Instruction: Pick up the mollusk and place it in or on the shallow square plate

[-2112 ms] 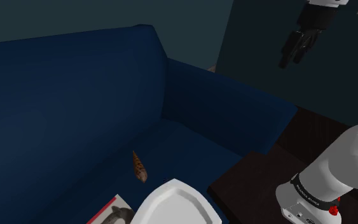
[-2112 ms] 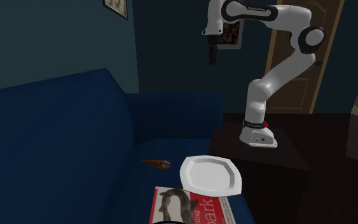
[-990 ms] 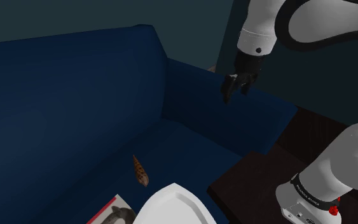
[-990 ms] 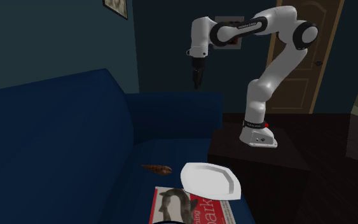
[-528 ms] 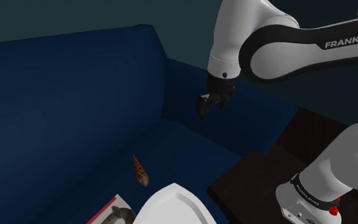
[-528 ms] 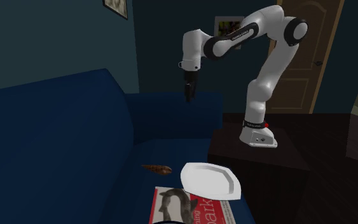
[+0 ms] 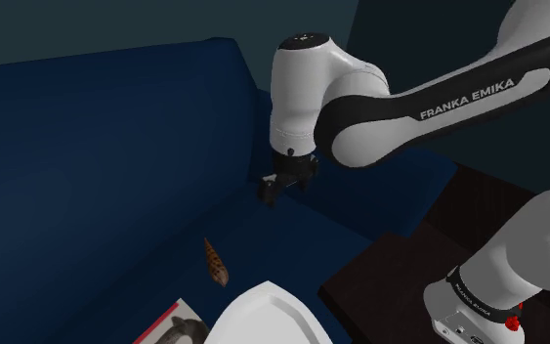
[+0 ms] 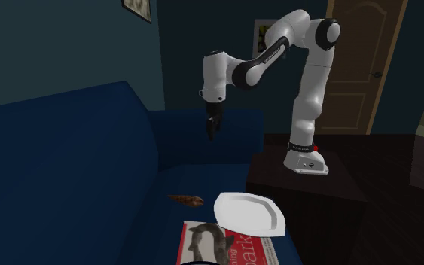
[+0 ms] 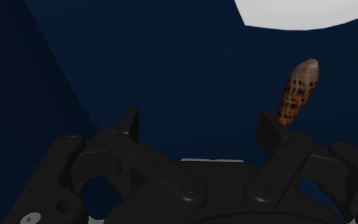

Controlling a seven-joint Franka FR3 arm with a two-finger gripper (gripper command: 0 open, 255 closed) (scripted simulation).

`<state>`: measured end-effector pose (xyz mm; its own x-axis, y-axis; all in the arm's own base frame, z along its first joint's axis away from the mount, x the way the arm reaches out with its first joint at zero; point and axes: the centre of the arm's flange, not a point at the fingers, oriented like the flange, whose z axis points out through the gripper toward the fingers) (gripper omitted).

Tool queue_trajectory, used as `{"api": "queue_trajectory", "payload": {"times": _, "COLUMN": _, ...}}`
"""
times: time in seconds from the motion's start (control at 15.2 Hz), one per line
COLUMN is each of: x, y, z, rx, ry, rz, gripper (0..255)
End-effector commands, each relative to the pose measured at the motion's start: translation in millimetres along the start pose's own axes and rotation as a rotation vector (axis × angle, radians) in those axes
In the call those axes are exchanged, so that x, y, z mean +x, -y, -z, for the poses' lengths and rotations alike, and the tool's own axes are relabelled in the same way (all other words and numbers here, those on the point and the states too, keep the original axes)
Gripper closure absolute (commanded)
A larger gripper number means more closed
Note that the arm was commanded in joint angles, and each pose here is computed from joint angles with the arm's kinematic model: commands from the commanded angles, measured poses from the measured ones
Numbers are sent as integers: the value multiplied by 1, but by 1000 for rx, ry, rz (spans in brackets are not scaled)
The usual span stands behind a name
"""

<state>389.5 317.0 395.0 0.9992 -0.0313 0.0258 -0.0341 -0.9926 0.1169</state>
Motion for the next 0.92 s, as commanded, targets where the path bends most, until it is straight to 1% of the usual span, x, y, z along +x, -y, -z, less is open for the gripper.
{"api": "queue_trajectory", "payload": {"times": 0.0, "x": 8, "y": 22, "z": -14, "rx": -4, "ry": -2, "rz": -1, "gripper": 0}}
{"api": "queue_trajectory", "payload": {"times": 0.86, "x": 49, "y": 163, "z": -111, "rx": -41, "ry": -13, "rz": 1, "gripper": 0}}
